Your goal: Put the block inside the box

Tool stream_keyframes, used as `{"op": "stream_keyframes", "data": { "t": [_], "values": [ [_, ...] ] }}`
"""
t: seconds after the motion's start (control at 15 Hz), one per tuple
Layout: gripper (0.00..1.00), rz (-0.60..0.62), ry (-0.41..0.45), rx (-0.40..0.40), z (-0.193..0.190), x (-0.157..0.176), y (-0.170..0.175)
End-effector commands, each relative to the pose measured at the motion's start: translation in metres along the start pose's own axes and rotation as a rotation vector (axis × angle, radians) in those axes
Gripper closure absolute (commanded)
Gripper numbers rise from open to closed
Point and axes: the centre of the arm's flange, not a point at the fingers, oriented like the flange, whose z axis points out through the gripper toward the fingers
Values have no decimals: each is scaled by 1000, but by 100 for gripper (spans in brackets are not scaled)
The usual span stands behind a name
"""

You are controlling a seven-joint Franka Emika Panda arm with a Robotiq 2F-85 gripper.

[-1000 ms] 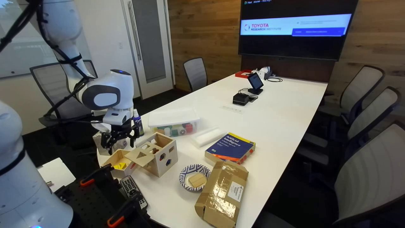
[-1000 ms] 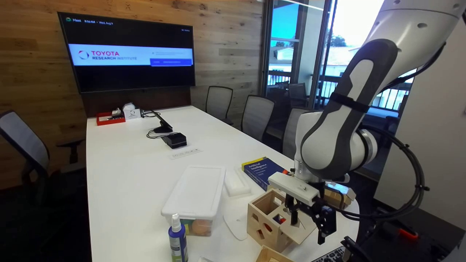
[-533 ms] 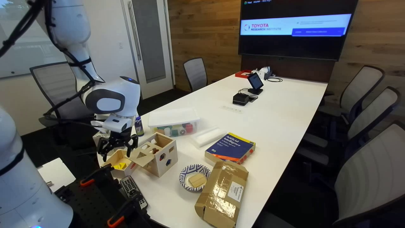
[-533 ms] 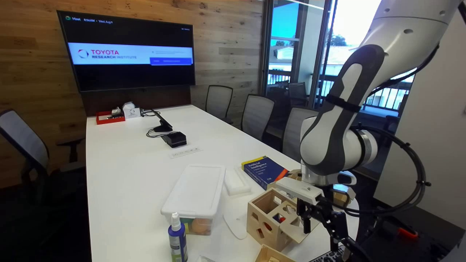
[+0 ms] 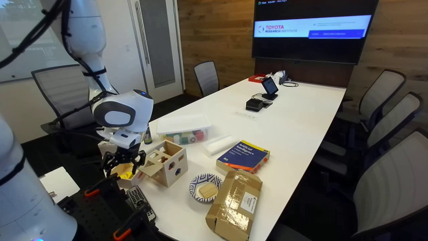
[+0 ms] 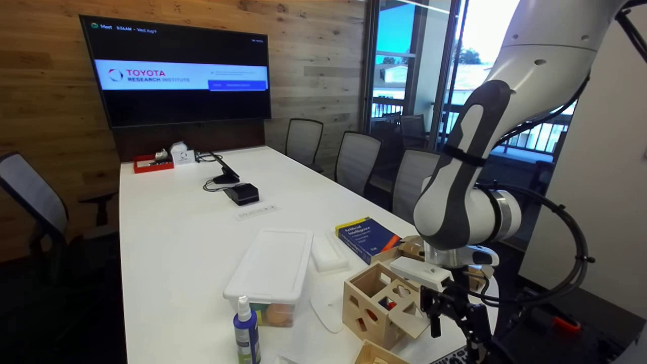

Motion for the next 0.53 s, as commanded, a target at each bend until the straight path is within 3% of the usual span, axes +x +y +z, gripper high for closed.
{"op": "stream_keyframes", "data": {
  "t": [0.0,0.47],
  "values": [
    [0,-17,-7,17,15,-3,-12],
    [0,-55,25,121,13,-13,-22]
  ]
}}
